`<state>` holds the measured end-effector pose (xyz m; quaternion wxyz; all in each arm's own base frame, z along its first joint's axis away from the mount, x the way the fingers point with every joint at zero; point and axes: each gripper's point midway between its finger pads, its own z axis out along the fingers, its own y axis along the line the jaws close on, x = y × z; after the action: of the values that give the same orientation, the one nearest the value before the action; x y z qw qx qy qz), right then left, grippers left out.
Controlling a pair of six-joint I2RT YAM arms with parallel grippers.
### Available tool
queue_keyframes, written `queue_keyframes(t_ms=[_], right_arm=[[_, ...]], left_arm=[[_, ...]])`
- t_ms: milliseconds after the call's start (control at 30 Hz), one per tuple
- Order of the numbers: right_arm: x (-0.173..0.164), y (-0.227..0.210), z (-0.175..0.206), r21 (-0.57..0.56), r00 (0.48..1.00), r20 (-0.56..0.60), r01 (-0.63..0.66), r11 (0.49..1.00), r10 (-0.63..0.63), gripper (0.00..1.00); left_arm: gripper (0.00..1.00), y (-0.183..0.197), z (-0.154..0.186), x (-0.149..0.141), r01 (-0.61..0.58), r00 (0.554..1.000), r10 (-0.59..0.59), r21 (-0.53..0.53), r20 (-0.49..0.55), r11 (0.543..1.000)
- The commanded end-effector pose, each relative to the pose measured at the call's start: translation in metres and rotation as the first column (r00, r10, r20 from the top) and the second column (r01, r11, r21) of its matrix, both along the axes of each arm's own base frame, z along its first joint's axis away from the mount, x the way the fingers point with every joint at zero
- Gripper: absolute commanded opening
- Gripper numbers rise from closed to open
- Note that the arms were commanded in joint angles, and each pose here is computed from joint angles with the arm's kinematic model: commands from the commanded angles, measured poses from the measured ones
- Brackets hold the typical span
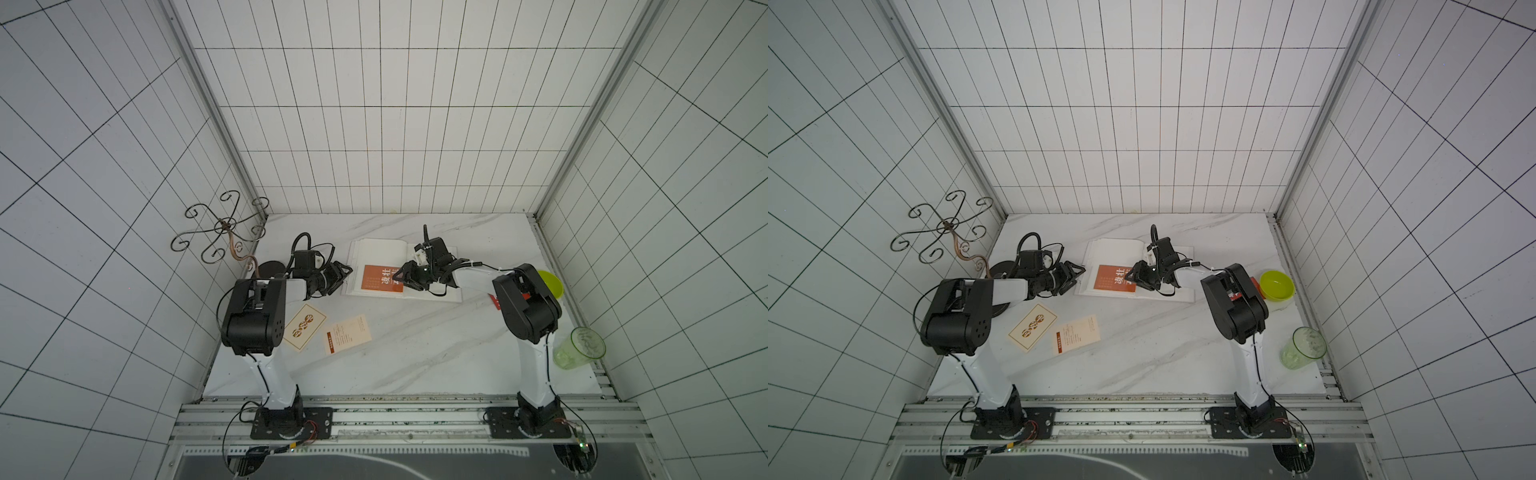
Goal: Place the photos into the photo albums
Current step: Insert the photo into the photo album.
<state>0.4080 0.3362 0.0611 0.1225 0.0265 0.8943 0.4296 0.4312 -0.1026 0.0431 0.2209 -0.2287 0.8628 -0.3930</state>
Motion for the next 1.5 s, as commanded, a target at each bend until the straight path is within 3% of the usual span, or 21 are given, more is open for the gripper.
queue_keyframes(t_ms=[0, 833, 1200, 1467], right_arm=[[0.015, 0.018, 0.029, 0.102, 0.999, 0.039, -0.019, 0.995, 0.015, 0.48], [0.015, 0.010, 0.035, 0.102, 0.998, 0.055, 0.004, 0.995, -0.010, 0.51], [0.006, -0.034, 0.055, 0.004, 0.989, 0.136, 0.062, 0.998, -0.062, 0.54], [-0.008, -0.041, 0.060, -0.014, 0.987, 0.151, 0.050, 0.999, -0.047, 0.54]], left_arm=[[0.67, -0.001, -0.039, -0.035, -0.009, 0.983, 0.008, -0.005, -0.186, 1.000], [0.67, 0.002, -0.036, -0.034, -0.019, 0.985, 0.019, 0.000, -0.174, 1.000], [0.67, 0.028, 0.019, -0.017, -0.065, 0.997, 0.070, 0.124, -0.037, 0.990], [0.67, 0.038, 0.056, -0.033, -0.086, 0.996, 0.082, 0.200, 0.028, 0.976]])
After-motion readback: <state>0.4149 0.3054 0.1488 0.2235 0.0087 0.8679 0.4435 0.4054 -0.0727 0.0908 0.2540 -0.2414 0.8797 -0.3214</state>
